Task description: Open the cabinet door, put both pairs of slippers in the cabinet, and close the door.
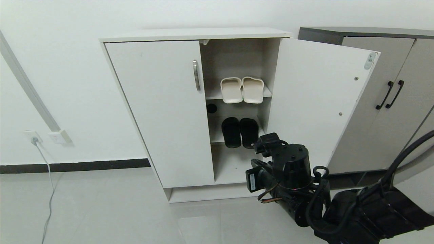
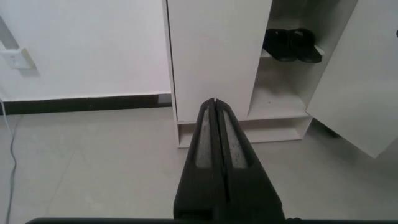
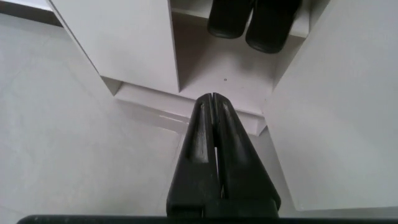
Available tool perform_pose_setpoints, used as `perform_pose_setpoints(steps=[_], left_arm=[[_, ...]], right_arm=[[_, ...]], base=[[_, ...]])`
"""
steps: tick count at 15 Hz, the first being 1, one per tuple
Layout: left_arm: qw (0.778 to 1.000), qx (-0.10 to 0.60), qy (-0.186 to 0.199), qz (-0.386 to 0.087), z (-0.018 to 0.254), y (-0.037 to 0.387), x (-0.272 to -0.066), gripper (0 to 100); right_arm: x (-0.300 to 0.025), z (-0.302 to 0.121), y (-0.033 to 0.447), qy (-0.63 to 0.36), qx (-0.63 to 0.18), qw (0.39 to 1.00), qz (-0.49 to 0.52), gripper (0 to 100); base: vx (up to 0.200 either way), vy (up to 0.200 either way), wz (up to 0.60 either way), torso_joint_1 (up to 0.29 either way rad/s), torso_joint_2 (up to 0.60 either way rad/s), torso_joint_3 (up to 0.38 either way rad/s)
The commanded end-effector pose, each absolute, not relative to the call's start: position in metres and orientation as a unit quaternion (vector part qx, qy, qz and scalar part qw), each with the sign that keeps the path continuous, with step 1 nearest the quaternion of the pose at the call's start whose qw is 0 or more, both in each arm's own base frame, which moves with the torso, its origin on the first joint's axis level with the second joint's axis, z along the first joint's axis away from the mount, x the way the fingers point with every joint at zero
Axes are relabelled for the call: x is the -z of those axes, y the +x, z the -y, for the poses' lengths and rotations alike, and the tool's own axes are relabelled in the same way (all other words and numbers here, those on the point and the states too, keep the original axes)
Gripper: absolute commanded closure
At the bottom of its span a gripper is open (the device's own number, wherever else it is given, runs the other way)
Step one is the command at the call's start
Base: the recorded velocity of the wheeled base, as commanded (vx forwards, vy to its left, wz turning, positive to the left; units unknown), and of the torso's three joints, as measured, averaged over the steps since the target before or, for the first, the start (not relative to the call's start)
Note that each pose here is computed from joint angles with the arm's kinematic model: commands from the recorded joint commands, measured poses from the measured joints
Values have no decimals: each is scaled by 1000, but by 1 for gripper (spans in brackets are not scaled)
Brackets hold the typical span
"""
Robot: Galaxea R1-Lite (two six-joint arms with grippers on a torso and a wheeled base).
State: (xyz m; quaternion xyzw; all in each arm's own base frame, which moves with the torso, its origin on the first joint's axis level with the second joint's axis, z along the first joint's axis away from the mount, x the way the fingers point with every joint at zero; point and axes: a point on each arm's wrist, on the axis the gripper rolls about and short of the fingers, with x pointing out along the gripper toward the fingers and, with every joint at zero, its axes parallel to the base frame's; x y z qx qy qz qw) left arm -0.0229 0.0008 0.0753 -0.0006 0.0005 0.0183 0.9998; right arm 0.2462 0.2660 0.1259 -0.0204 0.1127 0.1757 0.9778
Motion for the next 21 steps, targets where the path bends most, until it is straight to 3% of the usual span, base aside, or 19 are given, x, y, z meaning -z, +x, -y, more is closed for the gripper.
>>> perform_pose_setpoints(steps=[1,9,21], left_arm=[[1000,-18,-1,-1,-1,-23,-75,100],[1000,-18,0,-1,-1,-23,-75,100],[1000,-18,0,-1,-1,-23,-75,100]], right_arm=[[-125,-266,246,-21,-176,978,-114,100],[-124,-265,246,-22,-175,978,-115,100],[-124,-265,246,-24,-175,977,-116,100]], base=[[0,0,0,-2,-207,-227],[0,0,0,39,-406,-357],[0,0,0,154,-479,-329]])
